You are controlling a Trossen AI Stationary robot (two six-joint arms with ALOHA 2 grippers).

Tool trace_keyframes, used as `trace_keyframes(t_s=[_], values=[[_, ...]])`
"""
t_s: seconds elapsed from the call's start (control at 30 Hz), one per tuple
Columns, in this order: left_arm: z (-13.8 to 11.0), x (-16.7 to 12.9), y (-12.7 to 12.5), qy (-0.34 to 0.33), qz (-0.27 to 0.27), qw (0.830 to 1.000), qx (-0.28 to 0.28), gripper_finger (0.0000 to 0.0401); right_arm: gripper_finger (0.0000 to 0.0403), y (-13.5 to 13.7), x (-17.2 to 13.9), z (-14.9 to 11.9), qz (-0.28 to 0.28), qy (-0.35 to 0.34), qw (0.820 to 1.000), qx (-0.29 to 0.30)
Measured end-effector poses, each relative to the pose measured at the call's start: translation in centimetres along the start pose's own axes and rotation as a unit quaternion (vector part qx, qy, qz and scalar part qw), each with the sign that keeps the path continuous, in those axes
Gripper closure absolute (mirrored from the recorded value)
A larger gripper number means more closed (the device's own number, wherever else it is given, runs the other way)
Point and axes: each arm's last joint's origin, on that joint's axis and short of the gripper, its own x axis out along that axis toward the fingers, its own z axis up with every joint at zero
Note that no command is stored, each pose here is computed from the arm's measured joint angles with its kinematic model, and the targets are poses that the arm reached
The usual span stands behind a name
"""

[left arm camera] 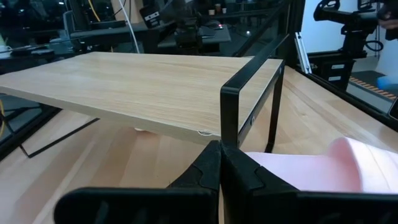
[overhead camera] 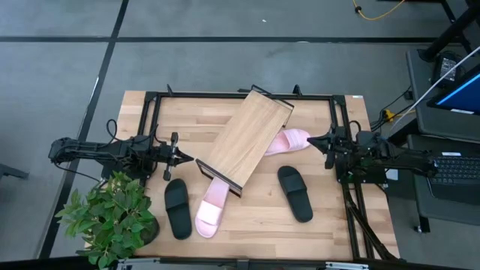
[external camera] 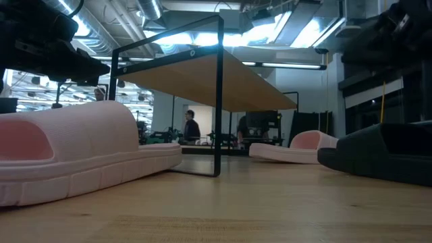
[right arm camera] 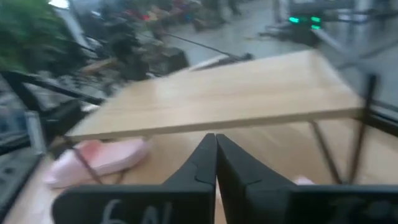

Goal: Pick and place slides into the shelf
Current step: Put the right pink slide on the shelf

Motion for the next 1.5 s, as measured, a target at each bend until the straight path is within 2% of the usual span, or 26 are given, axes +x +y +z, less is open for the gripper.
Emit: trace_keyframes(t_s=[0.27, 0.57, 0.63, 0.8, 1.1, 1.33, 1.5], values=[[0.0, 0.0, 0.0, 0.0, 0.0, 1.0, 0.0, 0.0401, 0.0391, 0.3, -1.0, 1.7, -0.022, 0.034, 0.998, 0.047], [0.0, 0.0, 0.0, 0.0, 0.0, 1.0, 0.0, 0.0401, 0.0394, 0.9, 0.2, 2.8, -0.055, 0.109, 0.991, 0.047], [0.0, 0.0, 0.0, 0.0, 0.001, 1.0, 0.0, 0.0401, 0.0394, 0.9, 0.5, 2.9, -0.067, 0.13, 0.988, 0.044], [0.0, 0.0, 0.0, 0.0, 0.001, 1.0, 0.016, 0.0401, 0.0399, 0.6, 0.8, 2.8, -0.114, 0.177, 0.974, 0.079], [0.0, 0.0, 0.0, 0.0, 0.001, 1.0, 0.023, 0.0401, 0.0399, 0.5, 0.5, 4.2, -0.104, 0.177, 0.976, 0.077], [0.0, 0.0, 0.0, 0.0, 0.001, 1.0, 0.023, 0.0401, 0.04, -0.1, 0.1, 4.9, -0.124, 0.18, 0.974, 0.062], [0.0, 0.0, 0.0, -0.001, 0.002, 1.0, 0.031, 0.0401, 0.0401, -0.6, 0.7, 4.5, -0.135, 0.215, 0.964, 0.079]])
